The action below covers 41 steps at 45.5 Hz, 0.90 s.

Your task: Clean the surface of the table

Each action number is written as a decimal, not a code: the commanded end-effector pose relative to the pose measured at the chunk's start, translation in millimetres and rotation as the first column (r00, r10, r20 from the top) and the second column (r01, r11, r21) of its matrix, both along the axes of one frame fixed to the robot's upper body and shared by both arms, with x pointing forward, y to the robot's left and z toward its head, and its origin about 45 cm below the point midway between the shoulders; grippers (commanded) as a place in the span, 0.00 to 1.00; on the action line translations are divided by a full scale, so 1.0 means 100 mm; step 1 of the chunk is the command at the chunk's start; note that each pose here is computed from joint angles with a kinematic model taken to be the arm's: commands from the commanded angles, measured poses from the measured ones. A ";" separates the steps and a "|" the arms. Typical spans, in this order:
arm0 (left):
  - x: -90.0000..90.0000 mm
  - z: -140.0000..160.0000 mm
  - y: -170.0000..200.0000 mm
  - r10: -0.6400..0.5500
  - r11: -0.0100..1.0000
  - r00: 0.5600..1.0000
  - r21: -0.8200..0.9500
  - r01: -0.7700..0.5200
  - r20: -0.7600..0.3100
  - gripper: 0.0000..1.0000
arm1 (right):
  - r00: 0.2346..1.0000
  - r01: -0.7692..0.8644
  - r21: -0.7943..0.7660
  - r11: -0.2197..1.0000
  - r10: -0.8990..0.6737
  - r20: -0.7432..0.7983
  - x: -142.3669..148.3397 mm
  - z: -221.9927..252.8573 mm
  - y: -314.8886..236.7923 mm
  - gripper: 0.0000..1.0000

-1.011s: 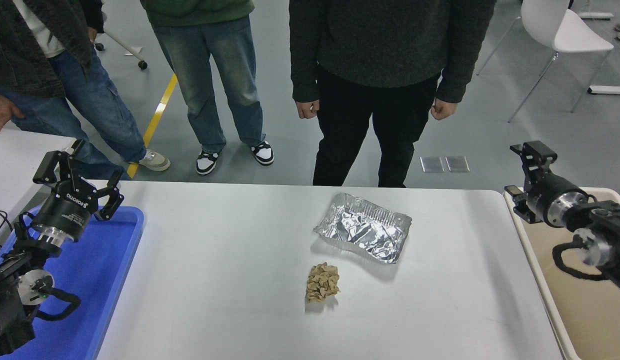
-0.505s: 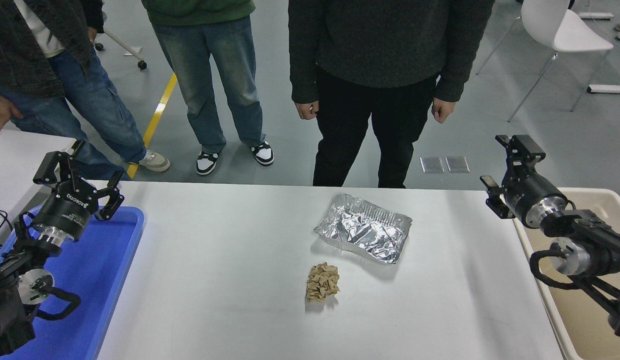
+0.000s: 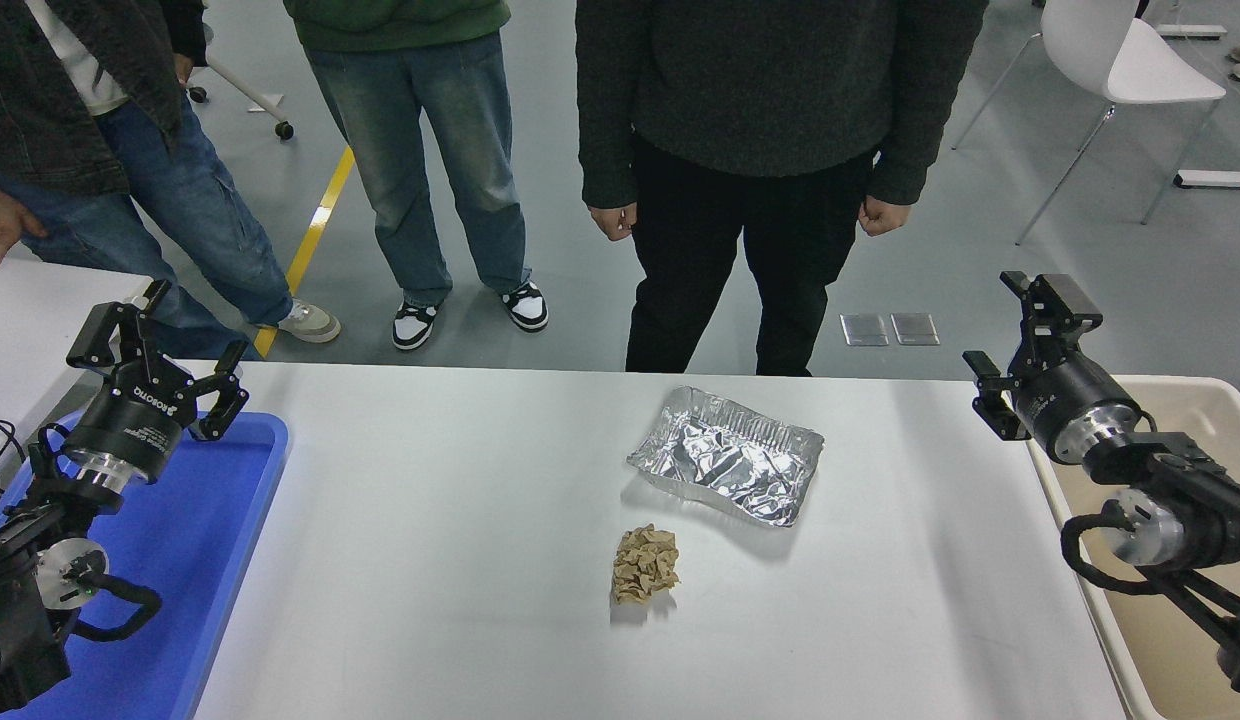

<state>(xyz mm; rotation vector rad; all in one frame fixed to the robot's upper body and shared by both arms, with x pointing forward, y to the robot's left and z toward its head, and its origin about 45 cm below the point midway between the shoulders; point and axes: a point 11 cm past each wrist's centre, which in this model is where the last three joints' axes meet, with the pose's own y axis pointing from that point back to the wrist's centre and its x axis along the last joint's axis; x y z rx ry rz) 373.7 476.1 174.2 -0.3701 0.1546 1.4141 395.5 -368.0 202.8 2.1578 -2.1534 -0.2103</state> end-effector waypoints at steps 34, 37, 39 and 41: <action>0.00 0.00 0.00 0.000 1.000 1.000 0.000 0.000 0.000 1.00 | 1.000 -0.026 -0.029 0.999 0.025 -0.019 -0.08 -0.19 0.09 1.00; 0.00 0.00 0.00 0.001 1.000 1.000 -0.001 -0.001 0.001 1.00 | 1.000 -0.025 -0.031 0.999 0.024 -0.018 -0.08 -0.19 0.08 1.00; 0.00 0.00 0.00 0.000 1.000 1.000 0.000 0.000 0.000 1.00 | 1.000 -0.026 -0.029 0.999 0.025 -0.019 -0.08 -0.19 0.09 1.00; 0.00 0.00 0.00 0.000 1.000 1.000 0.000 0.000 0.000 1.00 | 0.999 -0.028 -0.027 0.999 0.027 -0.018 -0.08 -0.19 0.10 1.00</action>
